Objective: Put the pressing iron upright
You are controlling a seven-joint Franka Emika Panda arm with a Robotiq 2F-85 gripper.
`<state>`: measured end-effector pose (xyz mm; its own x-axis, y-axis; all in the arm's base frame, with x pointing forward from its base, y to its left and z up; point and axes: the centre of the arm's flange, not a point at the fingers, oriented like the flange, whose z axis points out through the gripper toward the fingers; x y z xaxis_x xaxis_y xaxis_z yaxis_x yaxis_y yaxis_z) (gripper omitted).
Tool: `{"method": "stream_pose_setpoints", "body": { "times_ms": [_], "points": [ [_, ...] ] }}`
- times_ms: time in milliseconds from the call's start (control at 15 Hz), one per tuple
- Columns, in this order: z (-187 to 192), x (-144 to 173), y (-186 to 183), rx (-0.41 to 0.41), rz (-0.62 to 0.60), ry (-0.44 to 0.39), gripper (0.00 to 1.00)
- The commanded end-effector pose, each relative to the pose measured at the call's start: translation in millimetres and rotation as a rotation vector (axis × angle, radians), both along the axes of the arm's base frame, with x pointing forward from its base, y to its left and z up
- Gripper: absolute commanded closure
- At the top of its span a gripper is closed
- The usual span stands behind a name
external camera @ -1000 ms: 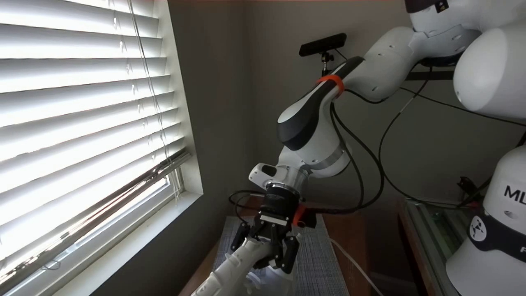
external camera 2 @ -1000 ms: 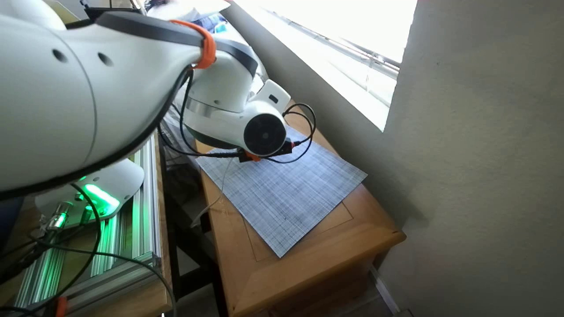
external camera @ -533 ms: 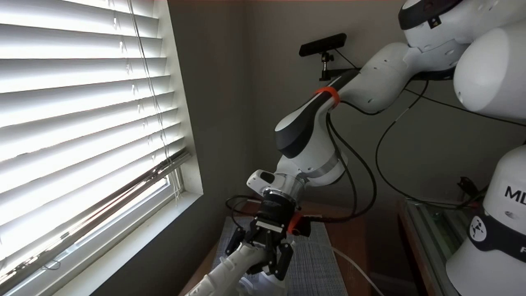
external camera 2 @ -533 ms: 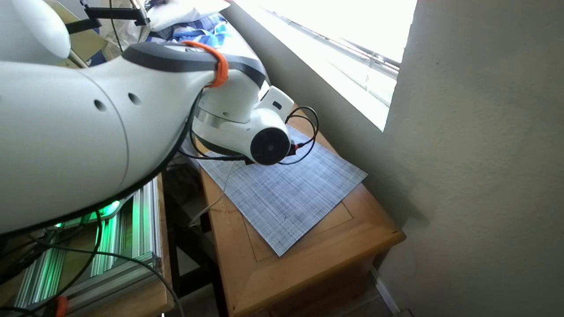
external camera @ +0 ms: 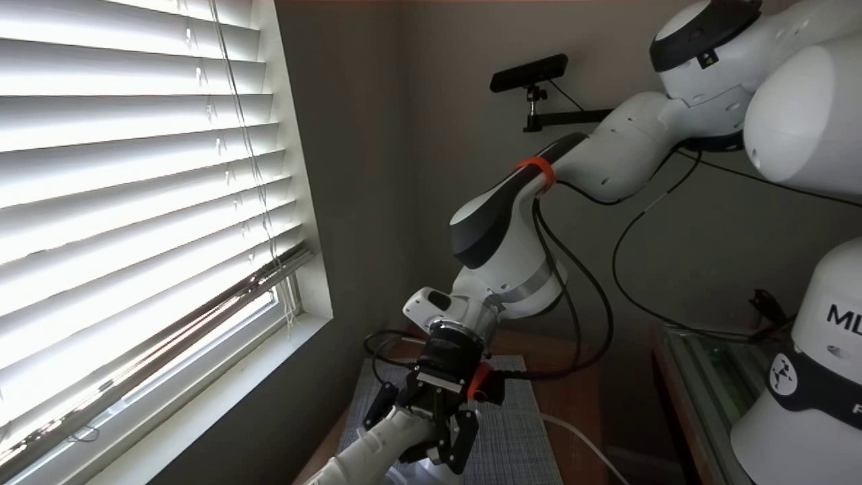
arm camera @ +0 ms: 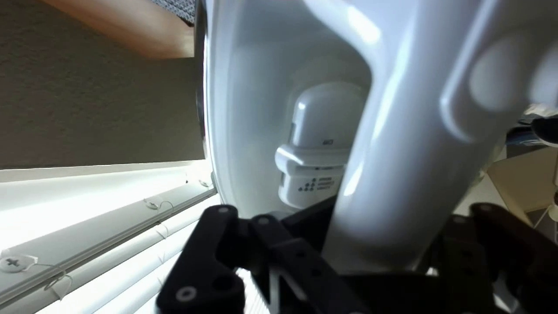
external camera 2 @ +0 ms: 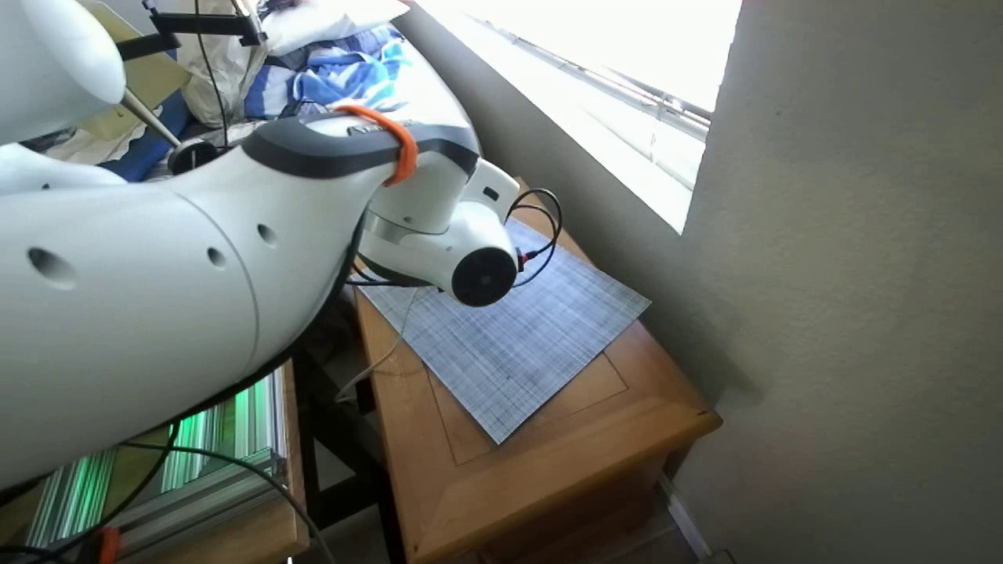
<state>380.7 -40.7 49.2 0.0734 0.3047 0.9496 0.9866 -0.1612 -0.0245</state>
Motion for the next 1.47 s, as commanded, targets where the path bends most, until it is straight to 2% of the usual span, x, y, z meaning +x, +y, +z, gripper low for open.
{"method": "stream_pose_setpoints", "body": {
  "times_ms": [0,867,1400],
  "points": [
    [-5,4,-5,0.064,-0.003,-0.033,1.00],
    [-26,-4,-31,0.052,-0.052,0.019,1.00],
    [-46,-16,-63,0.294,-0.075,0.029,1.00]
  ]
}}
